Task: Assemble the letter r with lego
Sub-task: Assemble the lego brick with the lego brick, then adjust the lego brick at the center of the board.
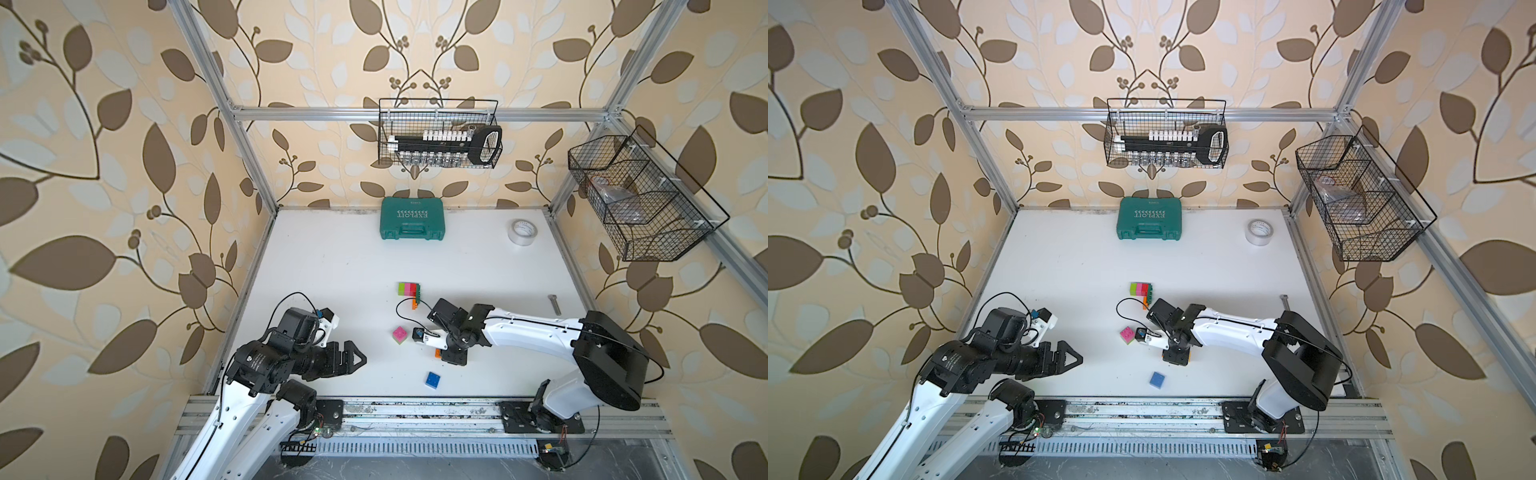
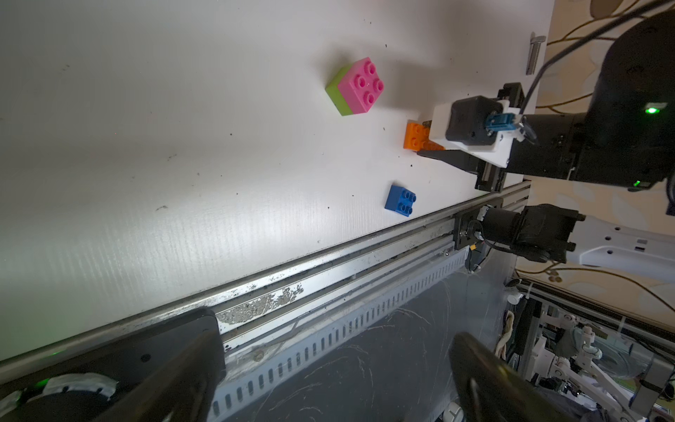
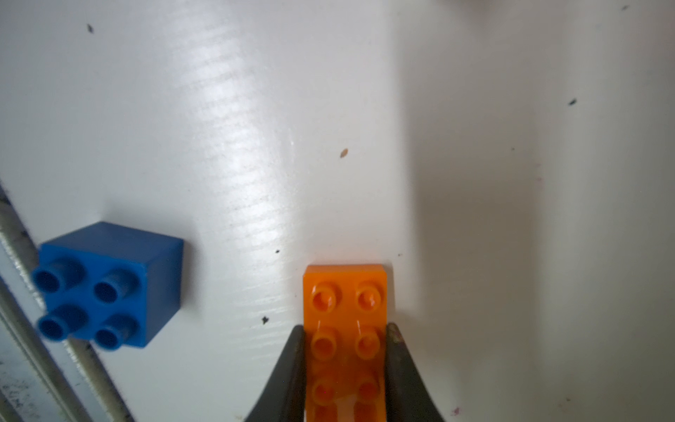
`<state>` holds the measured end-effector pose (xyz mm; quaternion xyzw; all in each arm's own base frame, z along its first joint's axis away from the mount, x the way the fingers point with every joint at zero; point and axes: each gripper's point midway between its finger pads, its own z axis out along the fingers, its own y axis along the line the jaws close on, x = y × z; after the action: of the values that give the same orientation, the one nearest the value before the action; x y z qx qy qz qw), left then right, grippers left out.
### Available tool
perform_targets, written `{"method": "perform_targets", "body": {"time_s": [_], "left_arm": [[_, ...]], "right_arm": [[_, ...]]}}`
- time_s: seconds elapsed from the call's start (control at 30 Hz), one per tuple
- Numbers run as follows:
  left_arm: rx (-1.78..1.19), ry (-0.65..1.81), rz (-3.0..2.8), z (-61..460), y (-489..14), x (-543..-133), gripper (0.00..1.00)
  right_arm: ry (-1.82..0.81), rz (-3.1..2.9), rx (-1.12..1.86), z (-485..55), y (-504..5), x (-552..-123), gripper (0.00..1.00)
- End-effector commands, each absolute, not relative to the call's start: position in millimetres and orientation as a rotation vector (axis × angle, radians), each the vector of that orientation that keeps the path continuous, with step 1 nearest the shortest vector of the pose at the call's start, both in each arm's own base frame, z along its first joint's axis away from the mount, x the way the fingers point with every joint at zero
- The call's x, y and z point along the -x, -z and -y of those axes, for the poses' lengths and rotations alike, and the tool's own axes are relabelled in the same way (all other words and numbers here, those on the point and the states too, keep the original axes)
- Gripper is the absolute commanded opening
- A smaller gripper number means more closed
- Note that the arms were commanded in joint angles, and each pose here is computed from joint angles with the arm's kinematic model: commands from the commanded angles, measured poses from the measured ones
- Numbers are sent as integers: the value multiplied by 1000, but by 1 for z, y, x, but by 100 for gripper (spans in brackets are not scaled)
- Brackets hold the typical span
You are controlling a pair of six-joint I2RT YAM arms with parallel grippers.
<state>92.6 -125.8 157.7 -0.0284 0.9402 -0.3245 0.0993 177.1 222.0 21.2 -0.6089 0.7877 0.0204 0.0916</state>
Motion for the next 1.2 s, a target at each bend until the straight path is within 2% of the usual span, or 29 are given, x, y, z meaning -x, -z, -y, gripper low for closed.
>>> {"method": "perform_targets", "body": {"time_s": [0.0, 0.17, 0.4, 0.63, 0.83, 1.07, 1.17], "left_arm": [[123, 919, -2779, 122, -155, -99, 99], [231, 884, -2778, 117, -151, -105, 99], [365, 1188, -2682, 146, -159, -111, 98], [318, 1137, -2796, 160, -139, -92, 92], [103, 990, -2877, 201, -117, -80, 91], [-55, 998, -2919, 267, -107, -64, 87], [7, 1083, -2913, 288, -108, -61, 83]], "right_arm": [[3, -2382, 1815, -210, -28, -177, 0], [-5, -2358, 1723, -217, -63, -186, 0], [32, -2389, 1557, -214, -97, -196, 0], [-56, -2544, 1322, -214, -110, -189, 0], [-120, -2615, 1267, -229, -117, -165, 0], [-68, -2683, 1064, -211, -119, -168, 0], [-66, -2728, 898, -195, -128, -177, 0]]}}
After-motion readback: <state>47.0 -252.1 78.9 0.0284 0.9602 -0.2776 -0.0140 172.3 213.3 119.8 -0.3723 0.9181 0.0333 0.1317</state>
